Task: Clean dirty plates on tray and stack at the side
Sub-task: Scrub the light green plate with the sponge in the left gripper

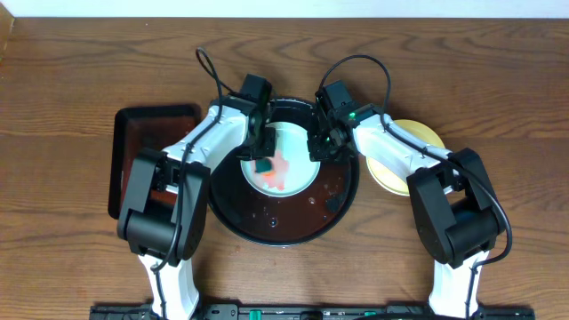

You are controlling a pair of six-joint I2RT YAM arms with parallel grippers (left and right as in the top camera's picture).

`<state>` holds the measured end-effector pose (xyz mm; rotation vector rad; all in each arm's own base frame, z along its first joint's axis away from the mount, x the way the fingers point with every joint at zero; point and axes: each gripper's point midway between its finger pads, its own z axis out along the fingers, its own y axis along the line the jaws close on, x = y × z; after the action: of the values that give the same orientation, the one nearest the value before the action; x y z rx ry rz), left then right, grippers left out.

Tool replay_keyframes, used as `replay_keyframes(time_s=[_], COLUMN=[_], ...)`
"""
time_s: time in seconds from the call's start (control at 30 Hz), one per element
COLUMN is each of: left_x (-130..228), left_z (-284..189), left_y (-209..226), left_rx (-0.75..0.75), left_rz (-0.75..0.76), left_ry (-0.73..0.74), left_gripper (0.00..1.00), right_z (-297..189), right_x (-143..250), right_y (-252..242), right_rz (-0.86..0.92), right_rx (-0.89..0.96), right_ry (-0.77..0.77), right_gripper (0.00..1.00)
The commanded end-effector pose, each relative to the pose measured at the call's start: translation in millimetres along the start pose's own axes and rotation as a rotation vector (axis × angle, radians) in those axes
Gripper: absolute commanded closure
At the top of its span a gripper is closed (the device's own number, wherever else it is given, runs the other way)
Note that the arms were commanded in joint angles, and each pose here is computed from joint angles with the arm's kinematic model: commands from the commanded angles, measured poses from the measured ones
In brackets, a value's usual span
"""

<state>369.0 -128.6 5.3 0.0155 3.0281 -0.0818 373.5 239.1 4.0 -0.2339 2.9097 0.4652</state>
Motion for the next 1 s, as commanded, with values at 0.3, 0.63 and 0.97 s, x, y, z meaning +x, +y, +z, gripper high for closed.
replay_keyframes(time_s=[0.3, 0.63, 0.97], left_x=[74.9, 60.7, -8.8], left_z=[-1.2, -6.7, 12.6], left_y=[-10.8, -52.8, 11.8], left_rx=[0.150, 0.406, -0.057], left_rz=[0.173, 0.333, 0.078], left_ry=[0.326, 0.234, -0.032], left_gripper=[0.93, 0.92, 0.93], right_z=[19.0, 19.0, 19.0], right_x=[21.9, 21.9, 22.0], right_y=[-16.7, -16.6, -16.7], right_rz=[0.011, 0.011, 0.011], right_rx=[0.075, 0.074, 0.075], right_ry=[0.062, 0.062, 0.062], right_gripper=[0.99, 0.99, 0.99])
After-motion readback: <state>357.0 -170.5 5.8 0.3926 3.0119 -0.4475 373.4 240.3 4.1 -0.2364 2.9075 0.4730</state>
